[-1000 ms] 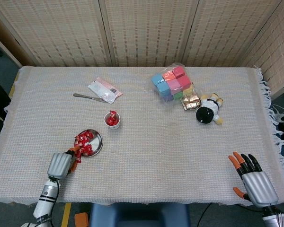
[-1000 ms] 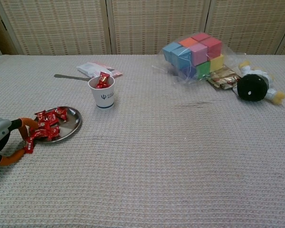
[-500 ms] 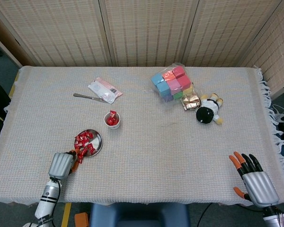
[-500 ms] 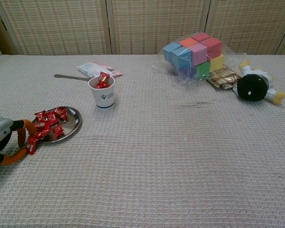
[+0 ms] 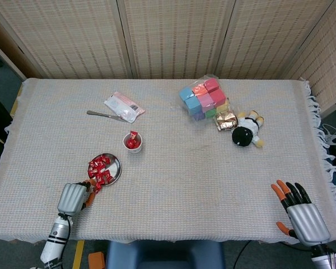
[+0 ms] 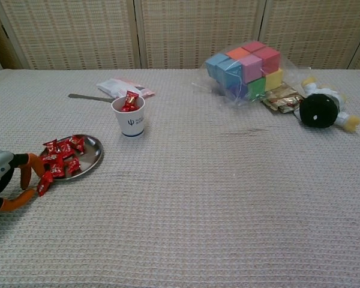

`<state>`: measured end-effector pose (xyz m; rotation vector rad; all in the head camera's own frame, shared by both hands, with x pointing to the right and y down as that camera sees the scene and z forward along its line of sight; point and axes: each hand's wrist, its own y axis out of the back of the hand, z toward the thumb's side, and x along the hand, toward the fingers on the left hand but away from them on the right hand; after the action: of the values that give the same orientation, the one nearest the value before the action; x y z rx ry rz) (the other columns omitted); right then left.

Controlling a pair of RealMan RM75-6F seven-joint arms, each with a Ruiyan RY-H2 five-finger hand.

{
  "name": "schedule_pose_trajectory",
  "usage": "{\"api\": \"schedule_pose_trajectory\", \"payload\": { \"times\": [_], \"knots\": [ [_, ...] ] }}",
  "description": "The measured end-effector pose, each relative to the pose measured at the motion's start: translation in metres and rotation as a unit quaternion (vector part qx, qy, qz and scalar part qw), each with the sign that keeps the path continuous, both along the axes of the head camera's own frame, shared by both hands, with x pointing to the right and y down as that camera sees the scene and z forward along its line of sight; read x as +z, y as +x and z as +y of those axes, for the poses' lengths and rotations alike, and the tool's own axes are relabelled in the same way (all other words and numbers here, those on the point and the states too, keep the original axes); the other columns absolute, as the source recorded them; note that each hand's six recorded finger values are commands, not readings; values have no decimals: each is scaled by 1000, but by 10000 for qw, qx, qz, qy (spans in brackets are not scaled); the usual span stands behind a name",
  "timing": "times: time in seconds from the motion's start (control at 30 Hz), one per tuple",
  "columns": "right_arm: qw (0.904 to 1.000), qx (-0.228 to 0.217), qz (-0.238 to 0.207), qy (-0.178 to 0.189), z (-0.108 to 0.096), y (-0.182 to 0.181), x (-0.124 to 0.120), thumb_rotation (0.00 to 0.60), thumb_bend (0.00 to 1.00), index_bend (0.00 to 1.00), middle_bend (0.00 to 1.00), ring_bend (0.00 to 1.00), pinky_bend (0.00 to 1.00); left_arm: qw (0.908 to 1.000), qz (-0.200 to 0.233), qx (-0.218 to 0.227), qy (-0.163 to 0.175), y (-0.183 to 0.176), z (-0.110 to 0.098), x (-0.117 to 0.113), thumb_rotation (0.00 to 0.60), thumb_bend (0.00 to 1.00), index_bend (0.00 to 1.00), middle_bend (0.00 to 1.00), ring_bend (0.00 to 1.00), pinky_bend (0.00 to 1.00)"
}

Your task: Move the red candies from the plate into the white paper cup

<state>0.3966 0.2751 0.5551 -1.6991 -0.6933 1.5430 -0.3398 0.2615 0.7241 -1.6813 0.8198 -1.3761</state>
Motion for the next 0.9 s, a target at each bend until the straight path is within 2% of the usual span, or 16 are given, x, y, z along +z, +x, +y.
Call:
{"api": "schedule_pose_trajectory", "payload": {
  "times": [0.23, 0.37, 0.6, 0.9],
  "knots": [
    [10000, 4, -5, 4, 0, 0, -1, 600, 114, 0, 0, 0, 0, 9999, 87, 0, -66, 7, 0, 1, 600, 401, 263, 449, 700, 1000],
    [10000, 5, -8, 12, 0, 1, -1, 600, 113, 0, 0, 0, 0, 9997, 193, 17, -149, 13, 1, 1, 600, 398, 244, 438, 700, 1000],
    [10000, 1, -12, 16, 0, 1, -2, 600, 114, 0, 0, 0, 0, 9993, 273, 90, -227, 24, 2, 2, 600, 395, 252, 441, 700, 1000],
    [10000, -9, 3, -6, 1, 0, 0, 600, 114, 0, 0, 0, 0, 9990, 253, 258, -255, 34, 8, 5, 600, 391, 327, 448, 700, 1000]
  ]
}}
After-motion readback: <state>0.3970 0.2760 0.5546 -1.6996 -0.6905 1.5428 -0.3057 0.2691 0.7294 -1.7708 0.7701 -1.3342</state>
